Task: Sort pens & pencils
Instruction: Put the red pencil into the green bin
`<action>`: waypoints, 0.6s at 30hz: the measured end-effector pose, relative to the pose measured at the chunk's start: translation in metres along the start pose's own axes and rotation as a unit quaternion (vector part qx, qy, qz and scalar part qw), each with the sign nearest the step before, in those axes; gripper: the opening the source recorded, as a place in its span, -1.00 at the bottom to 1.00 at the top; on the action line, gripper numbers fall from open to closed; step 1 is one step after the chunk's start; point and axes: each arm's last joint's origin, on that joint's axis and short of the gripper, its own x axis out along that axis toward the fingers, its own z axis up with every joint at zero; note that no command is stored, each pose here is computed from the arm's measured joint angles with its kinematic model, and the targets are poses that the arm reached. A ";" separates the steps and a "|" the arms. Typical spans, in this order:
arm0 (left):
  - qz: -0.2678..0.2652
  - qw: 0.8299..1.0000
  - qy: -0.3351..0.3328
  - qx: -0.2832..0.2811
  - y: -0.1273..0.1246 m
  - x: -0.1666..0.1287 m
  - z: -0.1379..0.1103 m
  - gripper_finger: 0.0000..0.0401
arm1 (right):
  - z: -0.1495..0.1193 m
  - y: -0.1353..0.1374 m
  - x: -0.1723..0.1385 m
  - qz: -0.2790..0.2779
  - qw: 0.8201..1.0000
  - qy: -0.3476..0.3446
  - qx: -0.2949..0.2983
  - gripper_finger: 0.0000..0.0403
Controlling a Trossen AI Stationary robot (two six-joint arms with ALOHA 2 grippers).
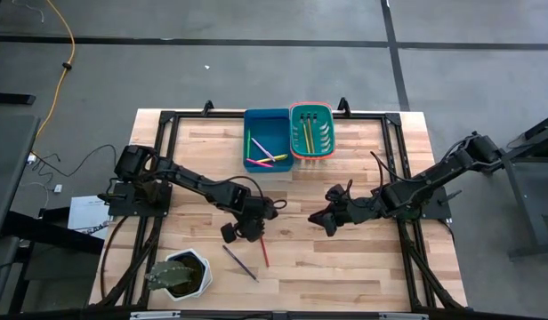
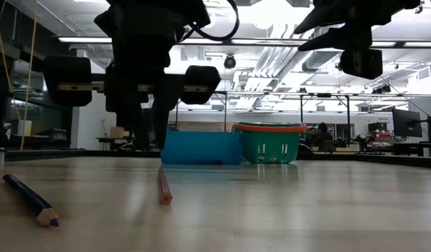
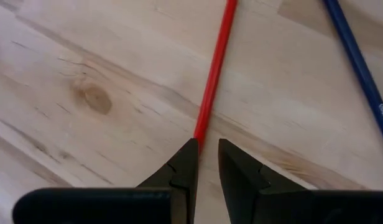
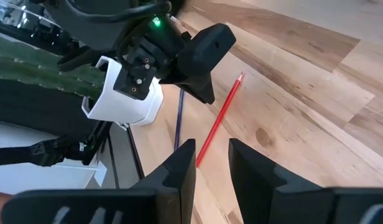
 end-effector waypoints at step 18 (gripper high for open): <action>-0.052 0.995 0.084 -0.023 0.002 -0.008 0.002 -0.75 | 0.001 -0.001 0.000 -0.006 1.000 -0.014 0.002 -0.57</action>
